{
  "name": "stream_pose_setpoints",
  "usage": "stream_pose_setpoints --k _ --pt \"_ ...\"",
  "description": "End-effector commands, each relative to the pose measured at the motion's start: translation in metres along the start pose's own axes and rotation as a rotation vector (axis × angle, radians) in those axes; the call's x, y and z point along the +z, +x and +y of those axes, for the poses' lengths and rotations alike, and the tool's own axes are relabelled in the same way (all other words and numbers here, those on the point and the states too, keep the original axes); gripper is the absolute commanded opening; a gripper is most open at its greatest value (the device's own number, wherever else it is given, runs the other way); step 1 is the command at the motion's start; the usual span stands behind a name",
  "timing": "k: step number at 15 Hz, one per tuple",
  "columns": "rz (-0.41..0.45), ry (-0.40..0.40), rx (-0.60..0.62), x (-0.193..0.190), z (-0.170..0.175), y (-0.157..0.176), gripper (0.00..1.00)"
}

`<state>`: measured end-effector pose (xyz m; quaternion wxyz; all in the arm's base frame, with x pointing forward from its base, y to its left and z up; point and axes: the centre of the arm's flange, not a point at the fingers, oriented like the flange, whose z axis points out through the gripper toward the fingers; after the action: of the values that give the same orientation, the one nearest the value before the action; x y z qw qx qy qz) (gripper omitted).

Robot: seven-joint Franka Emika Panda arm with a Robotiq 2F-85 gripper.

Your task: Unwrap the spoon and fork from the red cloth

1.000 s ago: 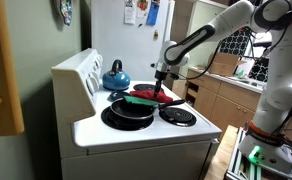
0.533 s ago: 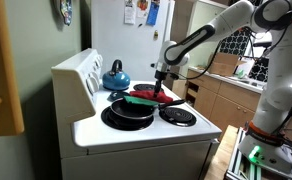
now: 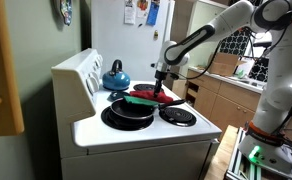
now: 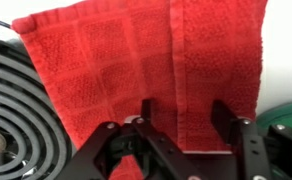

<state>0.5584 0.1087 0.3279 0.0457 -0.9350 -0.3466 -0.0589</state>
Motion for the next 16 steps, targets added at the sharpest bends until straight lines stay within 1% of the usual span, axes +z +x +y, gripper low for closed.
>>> stream_pose_setpoints --k 1,2,5,6,12,14,15,16 --pt "-0.004 0.027 -0.015 0.001 -0.001 -0.005 0.34" --pt "-0.005 0.029 -0.015 0.002 -0.001 -0.005 0.23" --pt "-0.010 0.033 -0.017 0.002 -0.002 -0.005 0.02" --pt "-0.012 0.036 -0.017 0.003 -0.002 -0.006 0.00" --pt "-0.015 0.071 -0.046 -0.001 -0.015 -0.002 0.00" --pt "-0.028 0.065 -0.058 -0.004 -0.021 0.000 0.00" --pt "-0.037 0.052 -0.052 -0.005 -0.021 -0.001 0.26" --pt "-0.035 0.054 -0.052 -0.005 -0.020 -0.003 0.27"
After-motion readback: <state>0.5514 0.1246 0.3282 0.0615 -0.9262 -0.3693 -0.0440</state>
